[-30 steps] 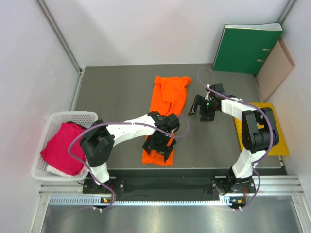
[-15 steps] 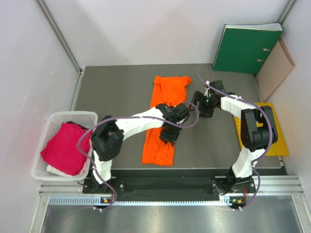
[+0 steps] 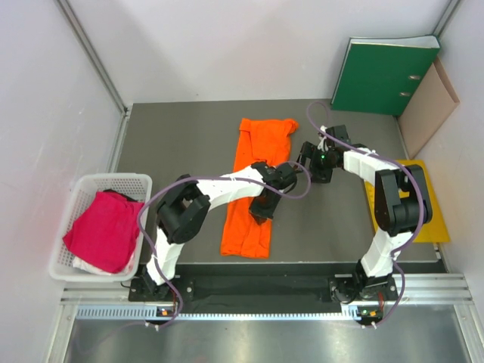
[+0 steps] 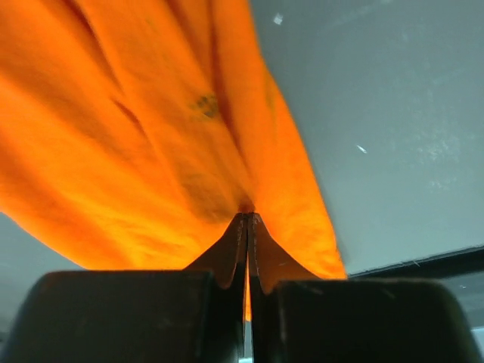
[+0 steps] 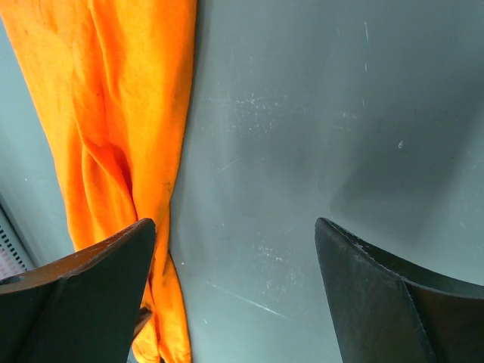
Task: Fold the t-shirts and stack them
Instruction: Rotate the tshirt 90 degrees
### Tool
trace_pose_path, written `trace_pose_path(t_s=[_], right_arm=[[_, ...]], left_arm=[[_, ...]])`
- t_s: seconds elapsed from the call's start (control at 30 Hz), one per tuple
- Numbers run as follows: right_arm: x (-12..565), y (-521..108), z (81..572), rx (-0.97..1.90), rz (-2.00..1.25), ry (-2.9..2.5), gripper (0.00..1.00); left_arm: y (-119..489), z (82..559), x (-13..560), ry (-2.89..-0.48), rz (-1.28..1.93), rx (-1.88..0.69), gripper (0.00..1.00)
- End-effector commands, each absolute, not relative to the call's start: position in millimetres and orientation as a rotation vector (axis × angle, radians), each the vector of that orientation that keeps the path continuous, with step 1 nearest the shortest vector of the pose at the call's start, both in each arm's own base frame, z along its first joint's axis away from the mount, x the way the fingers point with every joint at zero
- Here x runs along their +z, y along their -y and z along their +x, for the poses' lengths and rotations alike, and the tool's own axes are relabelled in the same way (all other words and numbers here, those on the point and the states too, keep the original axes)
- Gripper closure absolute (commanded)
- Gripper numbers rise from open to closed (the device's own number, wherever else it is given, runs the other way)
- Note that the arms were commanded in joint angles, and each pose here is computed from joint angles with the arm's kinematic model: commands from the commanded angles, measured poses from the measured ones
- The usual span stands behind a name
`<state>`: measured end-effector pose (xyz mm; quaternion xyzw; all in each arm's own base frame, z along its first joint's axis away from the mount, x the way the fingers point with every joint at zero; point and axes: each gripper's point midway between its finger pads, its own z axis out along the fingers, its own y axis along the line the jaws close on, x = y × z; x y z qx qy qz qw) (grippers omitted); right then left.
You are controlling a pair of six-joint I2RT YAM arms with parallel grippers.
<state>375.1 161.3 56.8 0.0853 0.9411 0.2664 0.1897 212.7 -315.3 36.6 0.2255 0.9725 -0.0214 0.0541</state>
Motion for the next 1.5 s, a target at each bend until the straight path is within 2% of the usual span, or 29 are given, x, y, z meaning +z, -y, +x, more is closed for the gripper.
trace_pose_path(t_s=[0.0, 0.47, 0.7, 0.73, 0.77, 0.83, 0.87, 1.0, 1.17, 1.3, 1.4, 1.47], right_arm=[[69.5, -165.8, 385.4, 0.770, 0.192, -2.605, 0.14], [63.5, -163.8, 381.8, 0.767, 0.191, -2.615, 0.14], [63.7, -164.3, 383.3, 0.769, 0.191, -2.615, 0.14], [65.3, -164.4, 383.9, 0.769, 0.187, -2.611, 0.14], [64.7, -164.2, 383.6, 0.767, 0.190, -2.612, 0.14], [62.9, -162.9, 382.3, 0.762, 0.189, -2.617, 0.14], [63.1, -163.5, 382.0, 0.763, 0.188, -2.616, 0.14], [59.0, -162.3, 378.9, 0.757, 0.188, -2.624, 0.14], [55.1, -160.3, 376.5, 0.752, 0.187, -2.634, 0.14], [56.5, -157.7, 377.4, 0.747, 0.193, -2.632, 0.13], [57.5, -153.3, 379.3, 0.740, 0.202, -2.629, 0.13], [57.8, -151.4, 379.7, 0.737, 0.204, -2.627, 0.13]], left_arm=[[307.6, 229.2, 43.0, -2.914, 0.655, -0.013, 1.00], [247.1, 241.8, 50.0, -2.955, 0.437, -0.016, 1.00], [251.1, 253.4, 65.2, -2.890, 0.393, -0.088, 0.99], [255.8, 257.6, 70.7, -2.876, 0.372, -0.129, 0.89], [260.9, 269.3, 82.8, -2.841, 0.339, -0.185, 0.66], [274.2, 288.8, 97.1, -2.775, 0.294, -0.287, 0.52], [283.1, 299.8, 108.8, -2.752, 0.272, -0.387, 0.41], [304.8, 345.1, 126.4, -2.664, 0.212, -0.524, 0.28], [334.8, 387.4, 122.2, -2.644, 0.215, -0.608, 0.29], [355.0, 403.1, 116.5, -2.640, 0.211, -0.676, 0.36], [362.4, 409.5, 106.3, -2.657, 0.199, -0.687, 0.46], [361.0, 412.9, 98.8, -2.666, 0.188, -0.664, 0.48]])
